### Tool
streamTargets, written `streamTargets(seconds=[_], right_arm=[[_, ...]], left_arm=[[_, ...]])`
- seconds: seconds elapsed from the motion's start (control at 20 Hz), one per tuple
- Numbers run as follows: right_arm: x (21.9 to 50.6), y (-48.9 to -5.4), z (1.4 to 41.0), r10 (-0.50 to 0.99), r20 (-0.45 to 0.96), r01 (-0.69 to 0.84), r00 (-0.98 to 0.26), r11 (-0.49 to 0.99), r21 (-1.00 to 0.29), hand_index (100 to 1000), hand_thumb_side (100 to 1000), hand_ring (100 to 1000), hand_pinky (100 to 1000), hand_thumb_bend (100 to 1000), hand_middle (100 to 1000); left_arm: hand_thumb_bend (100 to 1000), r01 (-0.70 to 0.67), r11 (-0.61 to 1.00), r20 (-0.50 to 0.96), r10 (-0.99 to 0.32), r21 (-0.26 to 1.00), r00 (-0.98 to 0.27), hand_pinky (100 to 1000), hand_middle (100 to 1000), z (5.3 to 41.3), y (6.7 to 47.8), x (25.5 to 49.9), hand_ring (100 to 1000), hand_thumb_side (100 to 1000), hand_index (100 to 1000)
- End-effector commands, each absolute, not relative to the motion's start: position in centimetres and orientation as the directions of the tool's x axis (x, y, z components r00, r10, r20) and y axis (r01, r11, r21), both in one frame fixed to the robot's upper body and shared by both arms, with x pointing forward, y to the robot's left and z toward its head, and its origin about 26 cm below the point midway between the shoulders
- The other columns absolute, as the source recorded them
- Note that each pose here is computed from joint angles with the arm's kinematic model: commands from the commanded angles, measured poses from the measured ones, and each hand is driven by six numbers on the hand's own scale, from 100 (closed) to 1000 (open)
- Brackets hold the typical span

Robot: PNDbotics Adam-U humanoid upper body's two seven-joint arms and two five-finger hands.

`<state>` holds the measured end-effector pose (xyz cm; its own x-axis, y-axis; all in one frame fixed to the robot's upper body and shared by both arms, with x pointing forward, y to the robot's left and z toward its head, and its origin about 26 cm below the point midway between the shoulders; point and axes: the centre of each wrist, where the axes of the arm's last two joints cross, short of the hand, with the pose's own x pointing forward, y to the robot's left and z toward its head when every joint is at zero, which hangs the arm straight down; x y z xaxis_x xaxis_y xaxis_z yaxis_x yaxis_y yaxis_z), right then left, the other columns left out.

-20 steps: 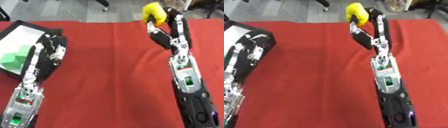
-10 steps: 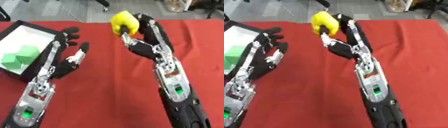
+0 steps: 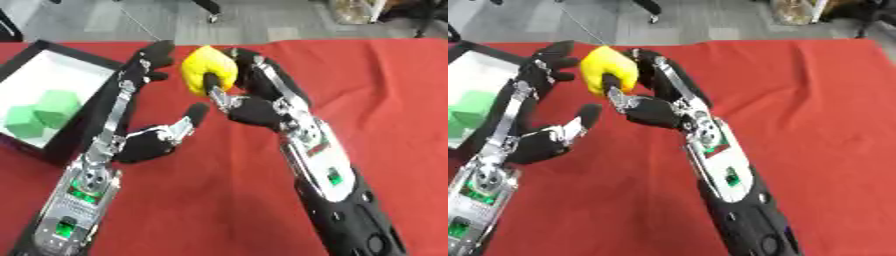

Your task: Pick up the objects with one hand, pass them to the other hand, and then place them into the box on the other side of the table.

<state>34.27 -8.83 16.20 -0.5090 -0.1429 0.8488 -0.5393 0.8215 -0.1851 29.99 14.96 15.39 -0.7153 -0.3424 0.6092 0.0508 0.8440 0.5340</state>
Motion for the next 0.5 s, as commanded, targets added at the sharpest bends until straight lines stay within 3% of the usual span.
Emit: streamTargets(seconds=[0.05, 0.5], right_arm=[[34.26, -8.46, 16.89, -0.166, 0.843, -0.567, -0.511, 0.802, -0.186, 382, 100, 691, 808, 100, 411], [34.27, -8.28, 17.05, -0.187, 0.855, -0.604, -0.484, 0.778, -0.172, 382, 100, 689, 808, 100, 410]], left_arm=[[440, 0.011, 0.838, 0.557, -0.353, 0.546, -0.752, 815, 896, 16.29, 14.85, 29.63, 863, 461, 916], [292, -0.027, 0.822, 0.539, -0.398, 0.569, -0.742, 817, 885, 15.84, 14.63, 29.7, 862, 359, 896]])
